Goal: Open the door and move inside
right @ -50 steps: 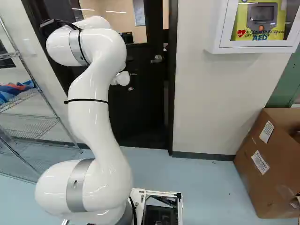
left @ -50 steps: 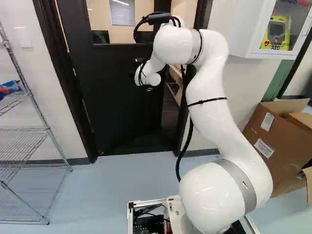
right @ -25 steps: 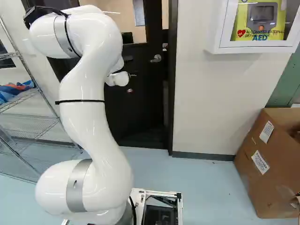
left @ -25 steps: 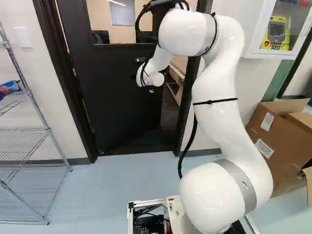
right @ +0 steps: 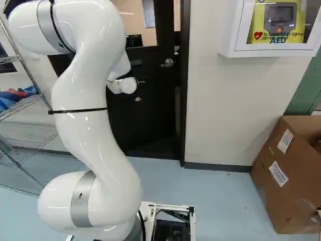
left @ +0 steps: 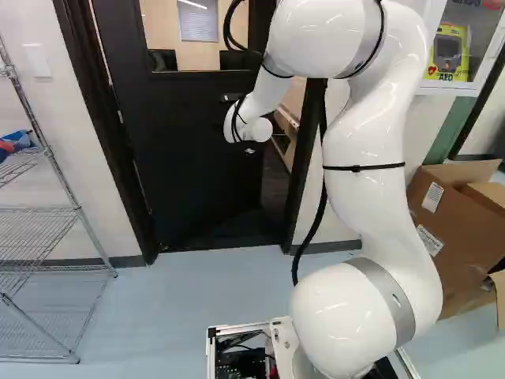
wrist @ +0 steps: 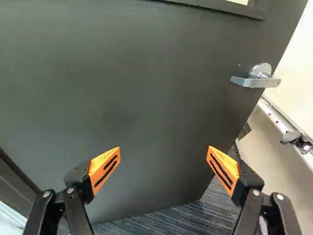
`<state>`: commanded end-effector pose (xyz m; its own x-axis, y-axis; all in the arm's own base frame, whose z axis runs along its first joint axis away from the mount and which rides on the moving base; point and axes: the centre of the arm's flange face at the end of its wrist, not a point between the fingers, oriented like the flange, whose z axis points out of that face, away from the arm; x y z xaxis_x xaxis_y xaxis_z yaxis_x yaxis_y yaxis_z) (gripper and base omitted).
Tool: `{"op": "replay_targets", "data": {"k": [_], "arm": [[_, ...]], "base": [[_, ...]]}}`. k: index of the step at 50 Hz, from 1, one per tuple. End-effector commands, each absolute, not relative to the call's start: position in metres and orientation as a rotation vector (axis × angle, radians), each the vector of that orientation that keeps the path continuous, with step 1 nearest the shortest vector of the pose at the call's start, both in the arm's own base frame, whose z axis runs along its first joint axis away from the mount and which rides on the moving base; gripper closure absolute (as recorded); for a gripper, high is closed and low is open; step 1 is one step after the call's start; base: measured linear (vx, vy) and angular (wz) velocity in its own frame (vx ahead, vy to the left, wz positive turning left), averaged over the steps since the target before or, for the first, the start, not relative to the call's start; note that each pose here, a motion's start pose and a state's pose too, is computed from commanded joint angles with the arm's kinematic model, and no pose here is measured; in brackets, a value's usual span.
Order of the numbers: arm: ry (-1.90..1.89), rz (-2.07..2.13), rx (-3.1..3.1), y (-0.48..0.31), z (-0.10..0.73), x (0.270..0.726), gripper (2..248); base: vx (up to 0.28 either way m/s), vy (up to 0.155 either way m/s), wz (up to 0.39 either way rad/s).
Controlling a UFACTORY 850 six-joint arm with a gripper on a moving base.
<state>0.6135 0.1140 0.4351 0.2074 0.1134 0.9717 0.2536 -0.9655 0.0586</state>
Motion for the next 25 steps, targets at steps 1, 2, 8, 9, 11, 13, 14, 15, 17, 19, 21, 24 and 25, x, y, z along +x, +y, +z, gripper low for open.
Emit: {"op": "replay_targets", "data": {"k": [1, 2, 8, 9, 11, 13, 14, 15, 17, 19, 21, 24, 25], "arm": [[-0.358, -1.874, -2.352, 0.113, 0.435, 0.612, 3], [-0.357, -1.873, -2.353, 0.113, 0.436, 0.609, 3], [-0.349, -1.866, -2.363, 0.109, 0.437, 0.597, 3], [-0.347, -1.865, -2.364, 0.108, 0.437, 0.595, 3], [-0.343, -1.863, -2.368, 0.107, 0.438, 0.591, 3], [-0.339, -1.861, -2.371, 0.105, 0.438, 0.587, 3], [-0.337, -1.86, -2.373, 0.104, 0.439, 0.585, 3], [-0.335, -1.859, -2.374, 0.103, 0.439, 0.583, 3], [-0.33, -1.857, -2.378, 0.102, 0.439, 0.579, 3], [-0.325, -1.855, -2.381, 0.1, 0.44, 0.575, 3], [-0.32, -1.854, -2.384, 0.099, 0.44, 0.571, 3], [-0.312, -1.851, -2.389, 0.096, 0.441, 0.565, 3], [-0.309, -1.851, -2.391, 0.095, 0.441, 0.563, 3]], "base": [[0.0, 0.0, 0.0], [0.0, 0.0, 0.0], [0.0, 0.0, 0.0], [0.0, 0.0, 0.0], [0.0, 0.0, 0.0], [0.0, 0.0, 0.0], [0.0, 0.0, 0.0], [0.0, 0.0, 0.0], [0.0, 0.0, 0.0], [0.0, 0.0, 0.0], [0.0, 0.0, 0.0], [0.0, 0.0, 0.0], [0.0, 0.0, 0.0]]}}
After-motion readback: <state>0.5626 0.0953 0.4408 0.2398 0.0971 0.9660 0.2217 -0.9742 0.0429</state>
